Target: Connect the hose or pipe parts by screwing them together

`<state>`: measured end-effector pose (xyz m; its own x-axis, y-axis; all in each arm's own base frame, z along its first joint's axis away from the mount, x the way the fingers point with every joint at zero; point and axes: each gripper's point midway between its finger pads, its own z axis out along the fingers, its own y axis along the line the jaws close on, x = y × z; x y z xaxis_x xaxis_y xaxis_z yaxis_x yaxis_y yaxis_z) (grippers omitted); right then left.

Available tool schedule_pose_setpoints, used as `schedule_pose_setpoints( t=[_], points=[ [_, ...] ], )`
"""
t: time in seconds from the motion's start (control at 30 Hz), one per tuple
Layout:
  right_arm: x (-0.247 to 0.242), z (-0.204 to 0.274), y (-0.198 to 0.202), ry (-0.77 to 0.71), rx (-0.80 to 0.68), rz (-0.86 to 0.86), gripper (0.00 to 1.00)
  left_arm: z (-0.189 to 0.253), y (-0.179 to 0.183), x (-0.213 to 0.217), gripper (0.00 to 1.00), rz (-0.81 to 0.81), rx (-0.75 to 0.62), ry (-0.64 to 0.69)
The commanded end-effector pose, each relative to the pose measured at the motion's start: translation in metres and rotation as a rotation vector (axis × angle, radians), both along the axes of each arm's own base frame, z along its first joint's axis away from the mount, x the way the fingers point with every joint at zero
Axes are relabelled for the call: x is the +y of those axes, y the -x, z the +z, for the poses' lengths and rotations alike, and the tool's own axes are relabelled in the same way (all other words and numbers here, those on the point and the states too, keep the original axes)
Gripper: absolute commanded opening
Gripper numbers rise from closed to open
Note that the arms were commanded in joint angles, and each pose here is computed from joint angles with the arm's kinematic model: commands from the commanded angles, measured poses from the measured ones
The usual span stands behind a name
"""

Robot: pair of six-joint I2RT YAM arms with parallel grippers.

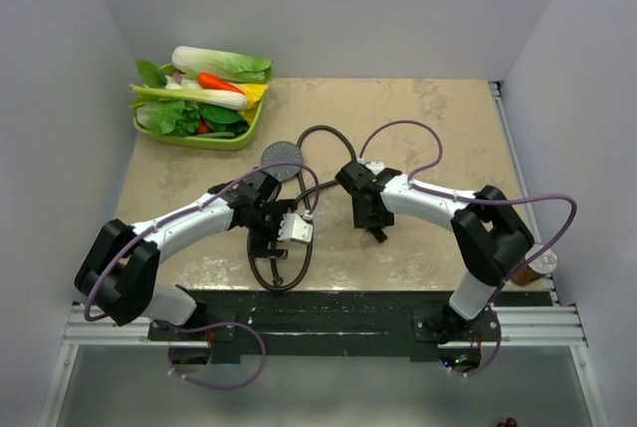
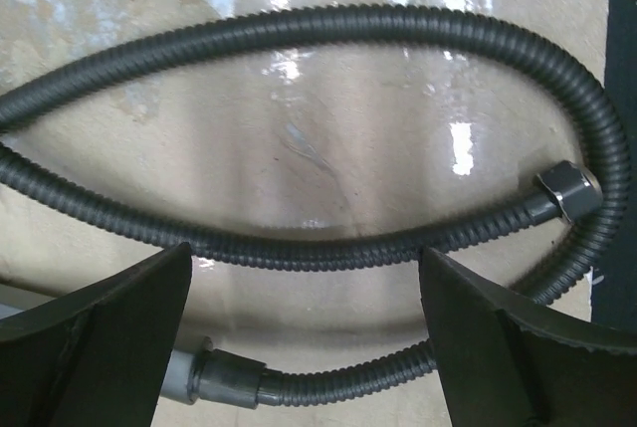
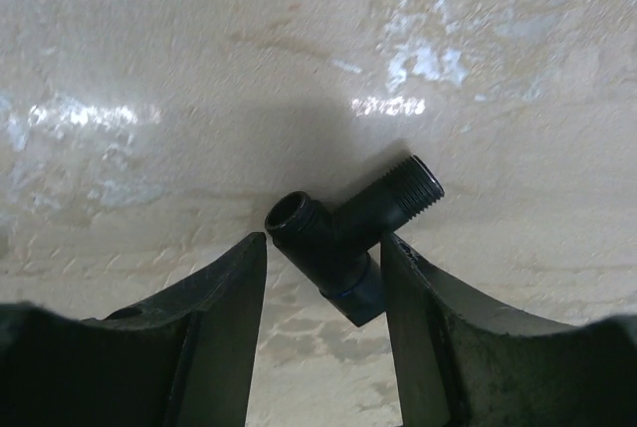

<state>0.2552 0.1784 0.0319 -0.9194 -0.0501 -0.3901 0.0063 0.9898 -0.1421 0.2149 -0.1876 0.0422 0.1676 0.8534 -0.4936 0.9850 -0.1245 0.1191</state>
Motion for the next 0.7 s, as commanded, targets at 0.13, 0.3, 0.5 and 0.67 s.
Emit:
schedule_pose_setpoints(
  t=[0.13,0.3,0.5,0.67],
  points=[
    [0.005,-0.007,-0.025,-0.073,-0.023,0.005,0.46,-0.012,0.0,0.004,0.99,-0.144,-0.118,-0.008],
    [0.007,0.005,-0.021,-0.1,-0.023,0.01,0.44,-0.011,-0.001,-0.011,0.99,-0.189,-0.133,-0.002],
    [0.005,0.038,-0.023,-0.155,-0.059,-0.023,0.5,-0.012,-0.012,-0.022,0.99,-0.24,-0.18,-0.016],
    [-0.002,0.048,-0.027,-0.184,-0.076,-0.07,0.51,-0.009,-0.022,-0.023,0.99,-0.263,-0.217,-0.038]
  ],
)
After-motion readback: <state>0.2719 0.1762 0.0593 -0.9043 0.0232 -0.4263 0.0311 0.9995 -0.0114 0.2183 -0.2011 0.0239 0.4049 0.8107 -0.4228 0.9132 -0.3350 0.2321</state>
